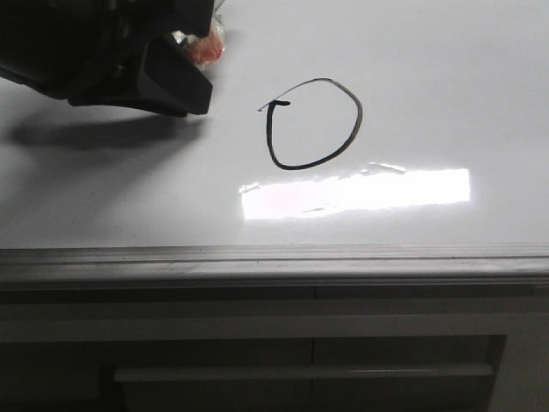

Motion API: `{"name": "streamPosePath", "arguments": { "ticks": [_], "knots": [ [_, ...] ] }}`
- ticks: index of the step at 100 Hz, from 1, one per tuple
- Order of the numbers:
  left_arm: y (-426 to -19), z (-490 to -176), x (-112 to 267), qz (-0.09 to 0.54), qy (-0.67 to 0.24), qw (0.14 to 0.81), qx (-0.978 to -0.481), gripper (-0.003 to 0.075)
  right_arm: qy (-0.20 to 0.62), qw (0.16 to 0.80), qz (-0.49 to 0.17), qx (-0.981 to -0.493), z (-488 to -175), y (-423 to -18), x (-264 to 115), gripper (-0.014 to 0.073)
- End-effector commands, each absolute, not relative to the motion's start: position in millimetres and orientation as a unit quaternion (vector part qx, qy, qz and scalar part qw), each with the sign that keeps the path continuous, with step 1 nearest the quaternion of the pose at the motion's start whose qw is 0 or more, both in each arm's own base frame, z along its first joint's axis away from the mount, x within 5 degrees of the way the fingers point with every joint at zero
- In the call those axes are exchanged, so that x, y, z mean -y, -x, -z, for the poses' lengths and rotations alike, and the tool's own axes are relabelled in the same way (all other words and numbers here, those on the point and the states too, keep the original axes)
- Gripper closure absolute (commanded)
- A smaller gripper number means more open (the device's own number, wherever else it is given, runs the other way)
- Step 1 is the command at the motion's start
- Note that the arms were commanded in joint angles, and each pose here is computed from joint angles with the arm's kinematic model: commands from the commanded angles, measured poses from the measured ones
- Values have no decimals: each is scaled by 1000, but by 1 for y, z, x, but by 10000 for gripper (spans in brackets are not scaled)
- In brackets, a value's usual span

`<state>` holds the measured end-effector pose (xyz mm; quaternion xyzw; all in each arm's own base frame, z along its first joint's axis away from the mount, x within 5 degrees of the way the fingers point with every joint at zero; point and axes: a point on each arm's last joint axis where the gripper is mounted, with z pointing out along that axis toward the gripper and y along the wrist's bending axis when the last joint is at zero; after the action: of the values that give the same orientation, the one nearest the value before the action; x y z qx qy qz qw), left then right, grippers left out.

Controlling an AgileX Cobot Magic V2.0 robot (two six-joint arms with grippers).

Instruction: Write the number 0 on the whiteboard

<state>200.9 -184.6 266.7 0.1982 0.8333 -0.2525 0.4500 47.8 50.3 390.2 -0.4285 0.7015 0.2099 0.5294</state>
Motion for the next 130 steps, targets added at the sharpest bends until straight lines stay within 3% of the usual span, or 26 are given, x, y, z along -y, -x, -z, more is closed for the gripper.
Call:
{"name": "streamPosePath", "arguments": {
  "ticks": [1,30,54,81,103,115,130],
  "knots": [
    [-207,-283,186,270,-179,494,-807,740,418,564,-229,-674,-404,-48,-51,662],
    [-208,-281,187,269,-178,489,-811,722,416,564,-234,-674,-402,-48,-52,662],
    [-207,-281,187,268,-178,487,-812,421,415,563,-235,-674,-402,-48,-52,662],
    [-210,-272,190,262,-181,474,-821,389,415,563,-235,-674,-402,-48,-52,662],
    [-212,-264,192,258,-179,458,-832,174,415,563,-235,-675,-402,-48,-52,662],
    [-210,-270,191,263,-179,464,-827,169,415,563,-235,-675,-402,-48,-52,662],
    [-186,-304,184,299,-189,498,-792,181,416,582,-223,-662,-404,-50,-53,662]
  ]
}}
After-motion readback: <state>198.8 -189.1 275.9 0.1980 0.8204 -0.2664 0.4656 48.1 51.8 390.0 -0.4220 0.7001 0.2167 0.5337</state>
